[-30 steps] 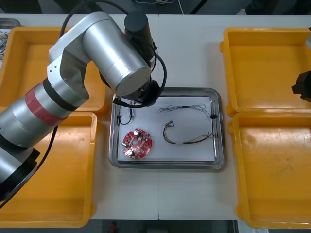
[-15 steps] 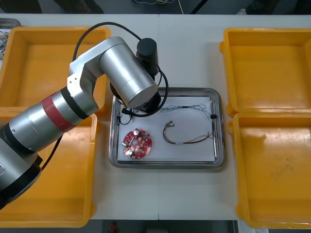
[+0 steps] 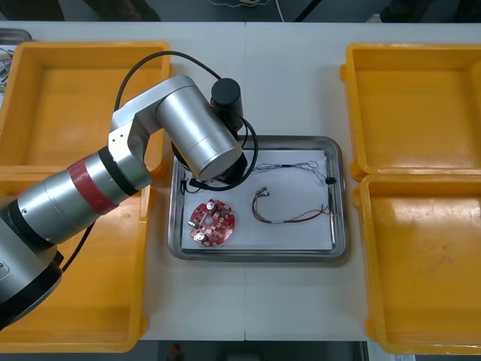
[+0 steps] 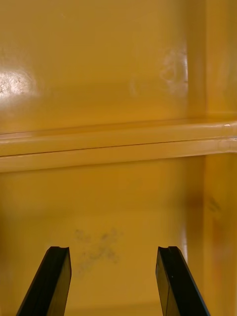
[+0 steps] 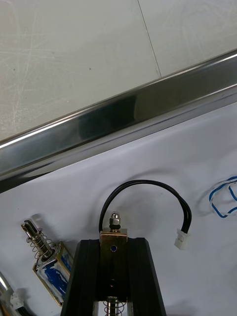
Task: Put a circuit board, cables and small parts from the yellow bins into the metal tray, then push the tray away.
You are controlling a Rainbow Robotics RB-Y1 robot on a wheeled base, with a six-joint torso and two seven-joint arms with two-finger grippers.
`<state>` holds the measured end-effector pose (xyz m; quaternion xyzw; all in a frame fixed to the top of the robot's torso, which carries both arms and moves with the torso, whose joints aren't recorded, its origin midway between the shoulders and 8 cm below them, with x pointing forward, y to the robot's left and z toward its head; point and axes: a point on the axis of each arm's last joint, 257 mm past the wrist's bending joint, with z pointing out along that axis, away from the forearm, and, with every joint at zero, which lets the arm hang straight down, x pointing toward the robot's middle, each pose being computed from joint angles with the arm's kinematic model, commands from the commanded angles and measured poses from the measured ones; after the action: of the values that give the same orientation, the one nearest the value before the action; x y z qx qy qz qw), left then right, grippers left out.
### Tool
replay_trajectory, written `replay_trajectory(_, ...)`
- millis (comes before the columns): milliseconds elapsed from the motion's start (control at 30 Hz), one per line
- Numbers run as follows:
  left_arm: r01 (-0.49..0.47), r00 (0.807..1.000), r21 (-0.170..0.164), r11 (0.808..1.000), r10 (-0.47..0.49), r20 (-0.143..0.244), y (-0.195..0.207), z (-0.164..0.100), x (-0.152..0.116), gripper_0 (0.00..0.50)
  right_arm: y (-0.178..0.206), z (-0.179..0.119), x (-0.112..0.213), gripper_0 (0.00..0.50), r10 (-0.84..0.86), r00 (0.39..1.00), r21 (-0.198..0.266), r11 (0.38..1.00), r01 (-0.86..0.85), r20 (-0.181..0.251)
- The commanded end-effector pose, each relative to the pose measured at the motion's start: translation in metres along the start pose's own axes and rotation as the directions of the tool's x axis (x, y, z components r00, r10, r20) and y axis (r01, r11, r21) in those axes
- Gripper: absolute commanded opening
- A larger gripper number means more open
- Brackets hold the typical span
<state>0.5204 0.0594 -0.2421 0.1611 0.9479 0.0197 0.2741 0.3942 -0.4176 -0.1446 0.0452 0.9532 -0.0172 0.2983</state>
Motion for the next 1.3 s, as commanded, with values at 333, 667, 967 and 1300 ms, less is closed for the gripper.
replay_trajectory(333,0.084,0.996,0.045,0.995,-0.085,0.02,-0.026,-0.001,-0.001,0.5,0.015,-0.012,0.016,0.5,-0.007,1.0,0.012,1.0,0.007,0.021)
replay_trajectory(667,0.096,0.995,0.062,0.993,-0.098,0.033,-0.032,-0.008,-0.004,0.5,0.027,-0.01,0.021,0.5,-0.03,0.999,-0.004,1.0,0.031,0.013)
replay_trajectory(967,0.14,0.988,0.044,0.989,-0.143,0.053,-0.01,-0.057,-0.021,0.5,0.029,-0.009,0.025,0.5,-0.032,0.999,-0.014,0.999,0.032,0.003)
replay_trajectory(1300,0.175,0.984,0.037,0.984,-0.176,0.019,0.048,-0.121,-0.025,0.5,0.032,-0.008,0.028,0.5,-0.047,0.999,-0.029,0.998,0.047,-0.004)
